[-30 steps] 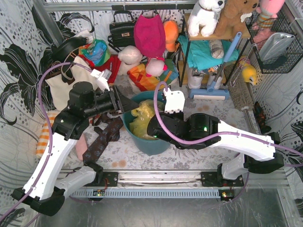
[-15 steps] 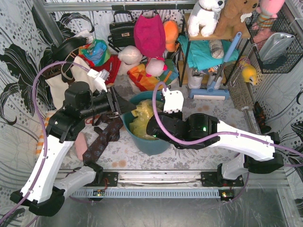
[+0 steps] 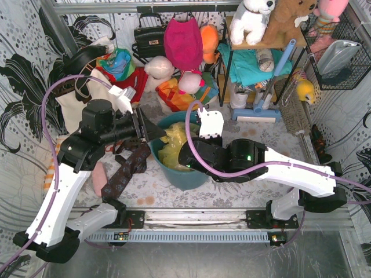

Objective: Tie the trash bag

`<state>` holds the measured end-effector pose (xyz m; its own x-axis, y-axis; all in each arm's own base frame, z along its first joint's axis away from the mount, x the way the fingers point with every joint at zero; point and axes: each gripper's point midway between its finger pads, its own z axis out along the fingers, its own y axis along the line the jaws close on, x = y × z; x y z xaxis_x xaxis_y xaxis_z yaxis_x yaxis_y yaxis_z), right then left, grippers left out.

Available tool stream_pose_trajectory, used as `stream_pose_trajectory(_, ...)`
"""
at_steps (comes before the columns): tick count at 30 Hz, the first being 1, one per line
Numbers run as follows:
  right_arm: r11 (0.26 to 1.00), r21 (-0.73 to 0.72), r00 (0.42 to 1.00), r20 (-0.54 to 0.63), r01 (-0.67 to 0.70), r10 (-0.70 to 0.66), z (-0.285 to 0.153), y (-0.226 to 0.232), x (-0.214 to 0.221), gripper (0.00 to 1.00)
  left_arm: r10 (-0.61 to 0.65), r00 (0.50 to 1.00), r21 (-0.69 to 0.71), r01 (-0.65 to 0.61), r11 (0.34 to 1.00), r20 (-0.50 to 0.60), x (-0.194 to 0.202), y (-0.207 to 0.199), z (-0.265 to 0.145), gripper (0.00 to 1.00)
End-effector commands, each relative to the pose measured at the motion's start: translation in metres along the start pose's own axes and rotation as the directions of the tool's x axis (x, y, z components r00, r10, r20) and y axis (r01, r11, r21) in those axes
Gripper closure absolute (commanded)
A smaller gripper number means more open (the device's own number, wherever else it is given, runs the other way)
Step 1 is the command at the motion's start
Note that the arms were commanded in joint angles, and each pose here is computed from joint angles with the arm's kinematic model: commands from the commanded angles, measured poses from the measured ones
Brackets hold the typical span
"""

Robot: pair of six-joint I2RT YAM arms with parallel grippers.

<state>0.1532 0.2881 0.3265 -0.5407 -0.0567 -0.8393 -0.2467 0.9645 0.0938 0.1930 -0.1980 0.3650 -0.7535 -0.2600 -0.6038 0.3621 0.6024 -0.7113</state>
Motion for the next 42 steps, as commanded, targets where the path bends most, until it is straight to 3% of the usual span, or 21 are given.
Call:
stream_pose_trajectory(1,1.0,0.002,1.0,0.017,0.006,-0.006,-0.002,-0.006,-0.004,1.0,0.022,1.0,0.034,-0.022,0.999,0.001,-0.002,-0.004,0.005,0.55)
stream_pose_trajectory(8,1.0,0.0,1.0,0.018,0.009,-0.009,-0.001,-0.005,-0.004,1.0,0.025,0.999,0.043,-0.024,0.999,-0.022,0.001,-0.005,0.011,0.56)
stream_pose_trajectory(12,1.0,-0.001,1.0,0.017,0.01,-0.01,-0.001,-0.004,-0.004,1.0,0.023,0.999,0.04,-0.022,0.999,-0.028,0.003,-0.003,0.012,0.61)
stream_pose_trajectory(17,1.0,-0.002,1.0,0.02,0.009,-0.009,-0.001,-0.005,-0.006,1.0,0.026,0.999,0.041,-0.025,0.999,-0.029,0.004,-0.004,0.012,0.78)
stream_pose_trajectory(21,1.0,0.002,1.0,0.019,0.014,-0.014,-0.001,-0.005,-0.005,1.0,0.031,0.999,0.04,-0.031,0.999,-0.013,0.001,-0.007,0.009,0.99)
stream_pose_trajectory(27,1.0,0.017,1.0,0.014,0.025,-0.025,-0.001,-0.01,-0.005,1.0,0.063,0.996,0.019,-0.064,0.998,0.056,-0.013,-0.007,0.006,1.0)
stream_pose_trajectory(33,0.986,0.144,0.997,-0.023,0.08,-0.078,-0.003,-0.036,-0.005,1.0,0.104,0.988,-0.049,-0.099,0.994,0.112,-0.027,-0.002,0.0,1.0)
stream_pose_trajectory(42,0.96,0.246,0.991,-0.054,0.134,-0.124,0.018,-0.051,-0.002,1.0,0.123,0.98,-0.187,-0.093,0.978,0.158,-0.033,0.028,0.002,1.0)
